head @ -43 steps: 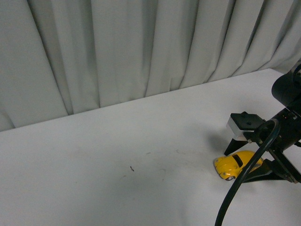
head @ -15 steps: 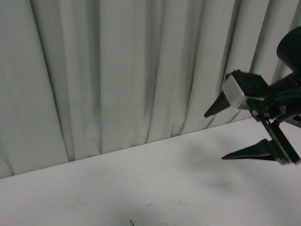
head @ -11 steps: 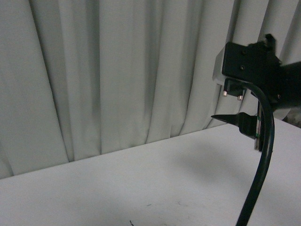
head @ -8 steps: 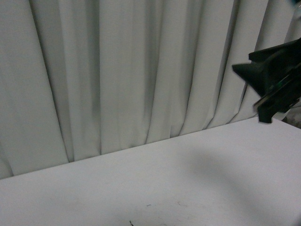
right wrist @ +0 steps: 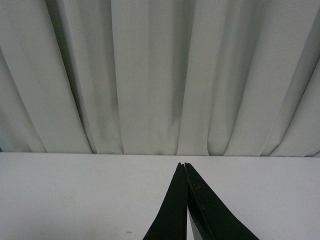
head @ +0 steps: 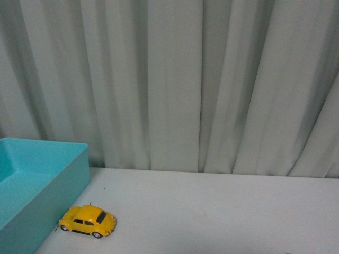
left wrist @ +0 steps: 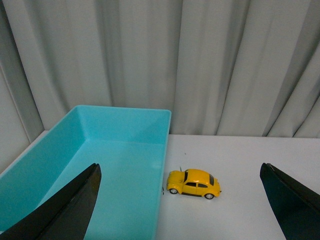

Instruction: Wind up and store yellow beetle toy

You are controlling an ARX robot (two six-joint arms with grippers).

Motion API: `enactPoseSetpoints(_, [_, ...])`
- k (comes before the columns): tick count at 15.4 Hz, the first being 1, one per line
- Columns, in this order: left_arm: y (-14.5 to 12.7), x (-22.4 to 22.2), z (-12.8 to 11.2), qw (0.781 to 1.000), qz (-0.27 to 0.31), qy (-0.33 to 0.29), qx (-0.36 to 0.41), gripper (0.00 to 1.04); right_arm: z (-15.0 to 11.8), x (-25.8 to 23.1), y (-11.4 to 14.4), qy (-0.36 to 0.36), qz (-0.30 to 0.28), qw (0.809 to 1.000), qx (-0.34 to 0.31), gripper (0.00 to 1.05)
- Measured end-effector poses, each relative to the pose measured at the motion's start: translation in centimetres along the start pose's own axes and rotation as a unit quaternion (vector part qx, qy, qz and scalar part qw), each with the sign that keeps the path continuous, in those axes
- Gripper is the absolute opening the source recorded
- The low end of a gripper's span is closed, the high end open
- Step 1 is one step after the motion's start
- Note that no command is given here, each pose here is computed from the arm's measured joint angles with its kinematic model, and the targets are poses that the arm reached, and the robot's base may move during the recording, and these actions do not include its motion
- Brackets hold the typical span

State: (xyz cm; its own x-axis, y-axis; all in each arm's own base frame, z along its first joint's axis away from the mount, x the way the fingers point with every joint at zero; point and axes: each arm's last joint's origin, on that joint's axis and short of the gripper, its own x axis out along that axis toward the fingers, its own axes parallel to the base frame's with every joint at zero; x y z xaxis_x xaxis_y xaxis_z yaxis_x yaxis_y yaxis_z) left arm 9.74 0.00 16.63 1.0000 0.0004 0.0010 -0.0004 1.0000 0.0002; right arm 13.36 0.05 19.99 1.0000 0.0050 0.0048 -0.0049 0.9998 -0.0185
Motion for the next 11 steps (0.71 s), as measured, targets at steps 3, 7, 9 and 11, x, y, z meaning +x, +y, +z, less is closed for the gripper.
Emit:
enactPoseSetpoints(3, [0.0,0.0,0.0,1.000,0.000,0.000,0.000,0.98,-1.2,-0.8,0.0,0.004,0.000,1.000,0.000,0.02])
enactPoseSetpoints(7, [0.0,0.0,0.0,1.000,0.000,0.000,0.000,0.98,-2.1,-1.5,0.0,0.005,0.000,1.000,0.001,0.02])
enactPoseSetpoints(9, [0.0,0.0,0.0,1.000,0.000,0.000,0.000,0.98,-2.3,-1.9,0.0,0.002,0.000,1.000,0.001,0.02])
enactPoseSetpoints(11, [0.0,0.0,0.0,1.000,0.000,0.000,0.000,0.98,-3.1,-2.2,0.1,0.002,0.000,1.000,0.002,0.02])
